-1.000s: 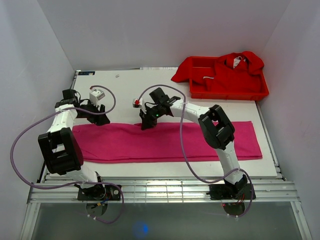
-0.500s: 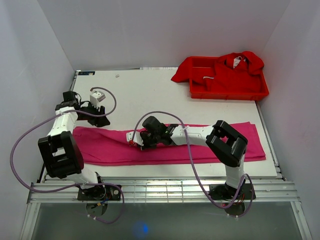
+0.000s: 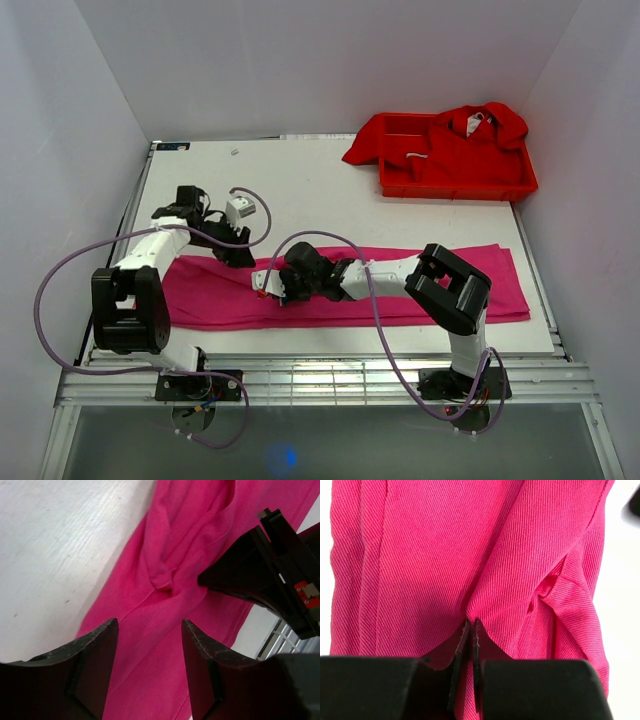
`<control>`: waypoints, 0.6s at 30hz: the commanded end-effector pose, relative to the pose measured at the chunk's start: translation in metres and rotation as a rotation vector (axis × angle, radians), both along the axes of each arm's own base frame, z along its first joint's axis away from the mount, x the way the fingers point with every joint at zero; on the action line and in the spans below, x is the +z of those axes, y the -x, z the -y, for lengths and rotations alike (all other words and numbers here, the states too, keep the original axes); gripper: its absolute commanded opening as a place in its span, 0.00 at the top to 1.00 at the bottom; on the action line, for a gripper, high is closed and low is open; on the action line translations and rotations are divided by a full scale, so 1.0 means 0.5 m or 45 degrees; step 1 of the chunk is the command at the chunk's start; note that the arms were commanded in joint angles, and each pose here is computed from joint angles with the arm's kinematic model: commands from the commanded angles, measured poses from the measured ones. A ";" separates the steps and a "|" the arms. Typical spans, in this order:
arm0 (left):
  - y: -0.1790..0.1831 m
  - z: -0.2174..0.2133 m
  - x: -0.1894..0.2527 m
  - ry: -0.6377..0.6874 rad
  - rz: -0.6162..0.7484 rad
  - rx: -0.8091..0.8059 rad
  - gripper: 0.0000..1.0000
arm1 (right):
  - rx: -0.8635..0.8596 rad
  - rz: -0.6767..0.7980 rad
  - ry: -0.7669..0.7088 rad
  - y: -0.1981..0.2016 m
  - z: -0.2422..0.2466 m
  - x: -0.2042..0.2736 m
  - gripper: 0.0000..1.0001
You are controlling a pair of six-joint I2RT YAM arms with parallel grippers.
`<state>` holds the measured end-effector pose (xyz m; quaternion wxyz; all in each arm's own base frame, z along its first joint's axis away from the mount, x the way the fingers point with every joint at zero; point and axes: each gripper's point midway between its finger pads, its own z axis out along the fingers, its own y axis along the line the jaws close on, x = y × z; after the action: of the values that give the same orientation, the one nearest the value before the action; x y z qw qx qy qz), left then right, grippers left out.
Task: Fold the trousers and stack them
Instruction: Fold the trousers
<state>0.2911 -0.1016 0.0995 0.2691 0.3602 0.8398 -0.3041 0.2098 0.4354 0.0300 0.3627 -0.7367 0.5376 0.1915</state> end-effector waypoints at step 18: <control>-0.002 0.086 -0.122 -0.217 -0.042 -0.119 0.50 | -0.007 -0.002 -0.001 0.014 0.025 -0.007 0.92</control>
<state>0.2888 -0.1486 0.0388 0.1998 0.4110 0.8482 -0.2678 0.2091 0.4344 0.0299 0.3766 -0.7335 0.5317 0.1938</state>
